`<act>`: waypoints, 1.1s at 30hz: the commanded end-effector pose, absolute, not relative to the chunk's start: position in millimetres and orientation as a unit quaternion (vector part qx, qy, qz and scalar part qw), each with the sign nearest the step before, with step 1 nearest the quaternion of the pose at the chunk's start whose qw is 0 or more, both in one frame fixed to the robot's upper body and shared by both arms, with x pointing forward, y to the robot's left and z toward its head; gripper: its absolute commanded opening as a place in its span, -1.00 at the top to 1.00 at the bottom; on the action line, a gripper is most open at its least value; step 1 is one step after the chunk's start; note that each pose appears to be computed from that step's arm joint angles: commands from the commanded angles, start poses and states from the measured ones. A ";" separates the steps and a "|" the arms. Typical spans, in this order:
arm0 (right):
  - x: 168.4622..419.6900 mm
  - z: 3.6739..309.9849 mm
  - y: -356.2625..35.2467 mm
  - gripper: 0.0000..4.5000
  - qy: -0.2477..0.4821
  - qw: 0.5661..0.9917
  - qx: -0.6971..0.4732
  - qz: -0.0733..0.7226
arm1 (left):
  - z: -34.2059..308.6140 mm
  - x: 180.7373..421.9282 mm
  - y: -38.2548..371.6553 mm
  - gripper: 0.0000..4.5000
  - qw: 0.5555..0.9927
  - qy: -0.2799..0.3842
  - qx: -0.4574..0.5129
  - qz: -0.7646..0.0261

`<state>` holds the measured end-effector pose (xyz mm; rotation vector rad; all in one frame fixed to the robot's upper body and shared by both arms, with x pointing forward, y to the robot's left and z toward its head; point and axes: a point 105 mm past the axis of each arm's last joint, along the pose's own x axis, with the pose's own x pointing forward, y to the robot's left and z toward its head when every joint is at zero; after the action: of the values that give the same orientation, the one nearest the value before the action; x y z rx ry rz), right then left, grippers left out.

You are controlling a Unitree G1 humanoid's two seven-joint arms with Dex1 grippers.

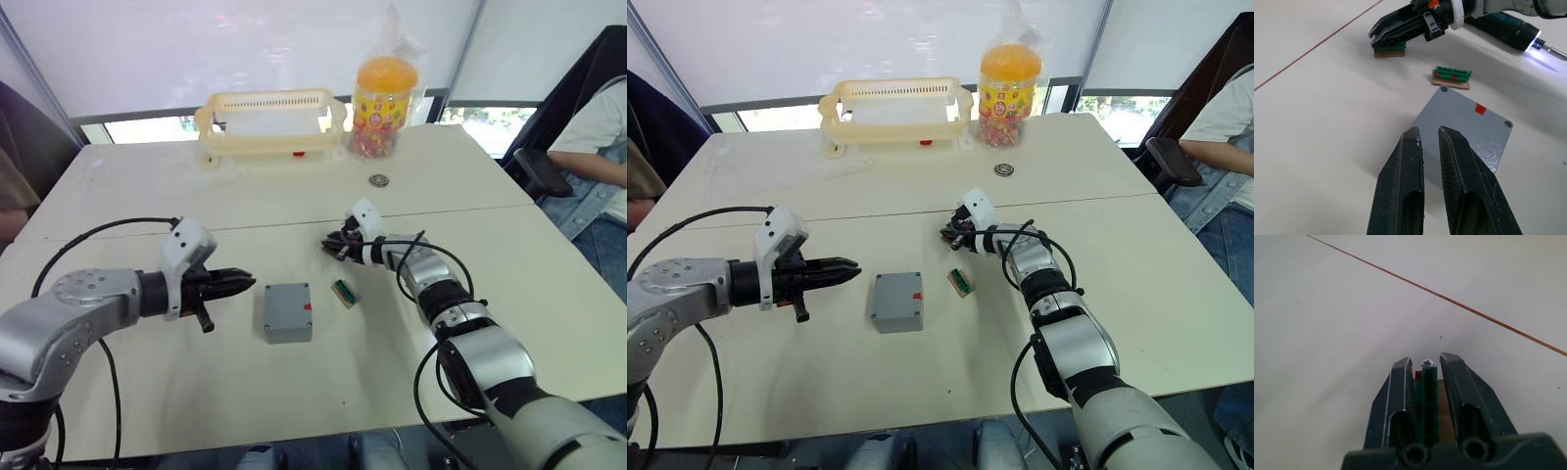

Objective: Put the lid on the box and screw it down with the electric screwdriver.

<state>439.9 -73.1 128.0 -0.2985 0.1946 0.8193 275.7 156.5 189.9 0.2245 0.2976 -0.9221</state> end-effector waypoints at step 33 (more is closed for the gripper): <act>367.9 226.4 -69.2 0.99 -0.043 0.853 -0.114 0.508 | 191.6 266.8 143.6 0.75 0.853 0.130 0.129 -0.488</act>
<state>393.4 -80.8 211.8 -0.2188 -0.0377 0.9621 272.5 147.7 182.1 0.2321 0.3082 -0.9900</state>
